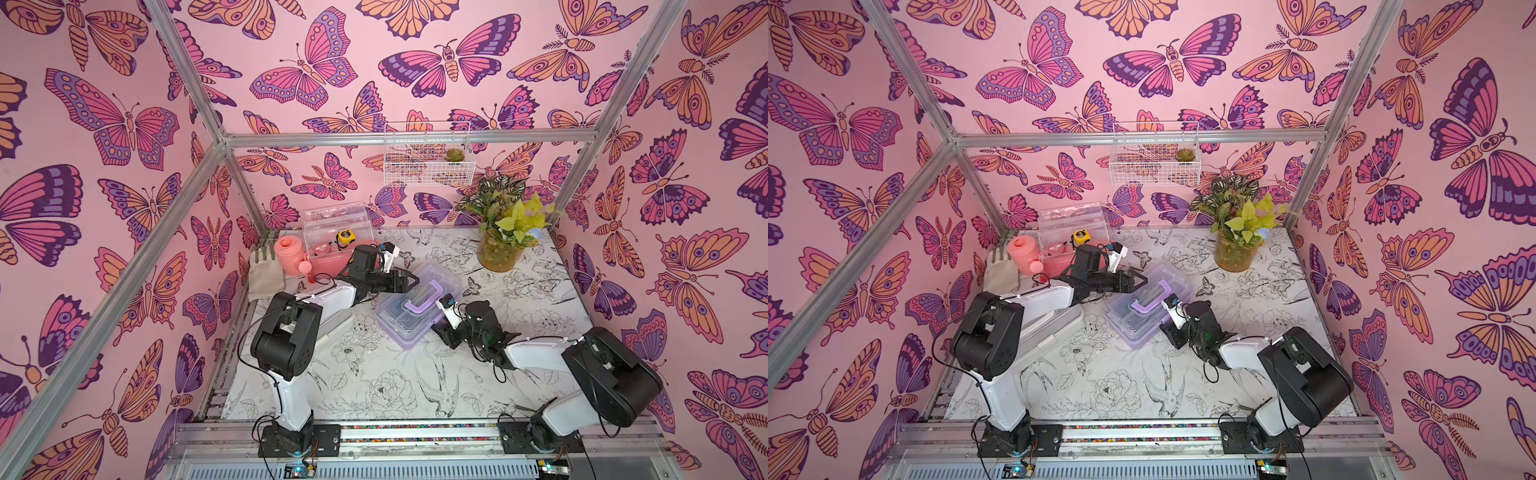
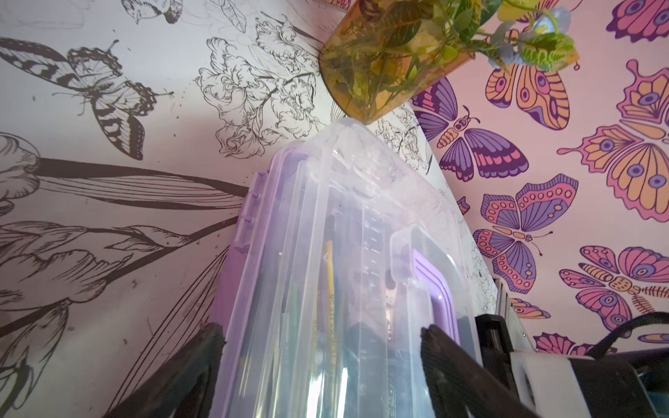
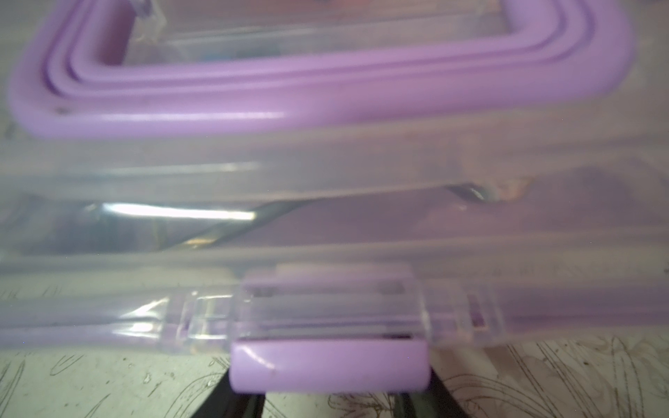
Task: Close toolboxes
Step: Fasten the toolbox latch on the toolbox.
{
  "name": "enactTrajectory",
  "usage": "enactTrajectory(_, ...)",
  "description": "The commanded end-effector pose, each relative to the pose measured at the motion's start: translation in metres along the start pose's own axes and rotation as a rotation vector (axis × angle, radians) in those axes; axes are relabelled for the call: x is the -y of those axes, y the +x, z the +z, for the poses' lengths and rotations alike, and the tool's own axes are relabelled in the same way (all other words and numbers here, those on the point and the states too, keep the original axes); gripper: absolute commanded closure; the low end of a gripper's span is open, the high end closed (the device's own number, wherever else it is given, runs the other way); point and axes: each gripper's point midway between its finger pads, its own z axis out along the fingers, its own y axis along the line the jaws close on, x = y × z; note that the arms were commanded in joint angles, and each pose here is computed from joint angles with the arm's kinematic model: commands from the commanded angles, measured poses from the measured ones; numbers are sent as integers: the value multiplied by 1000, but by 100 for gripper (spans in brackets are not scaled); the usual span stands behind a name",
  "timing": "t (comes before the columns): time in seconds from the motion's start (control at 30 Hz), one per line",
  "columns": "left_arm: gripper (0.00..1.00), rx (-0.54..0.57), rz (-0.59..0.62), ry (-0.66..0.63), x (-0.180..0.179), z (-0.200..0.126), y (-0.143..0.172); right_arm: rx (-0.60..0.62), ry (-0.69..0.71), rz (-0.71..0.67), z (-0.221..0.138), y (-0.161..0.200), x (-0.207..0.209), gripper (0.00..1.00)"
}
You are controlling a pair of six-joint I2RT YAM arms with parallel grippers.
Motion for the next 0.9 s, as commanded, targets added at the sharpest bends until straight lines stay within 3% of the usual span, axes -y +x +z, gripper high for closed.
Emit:
enactTrajectory(0.0, 13, -146, -4, -70, -15, 3, 48, 105, -40, 1, -6, -25, -10, 69)
enactTrajectory(0.33, 19, -259, -19, -261, -50, 5, 75, 22, -20, 23, -8, 2, -7, 69)
enactTrajectory(0.87, 19, -234, 9, -296, -51, 0, 67, -80, -31, 24, -15, -1, -9, 70)
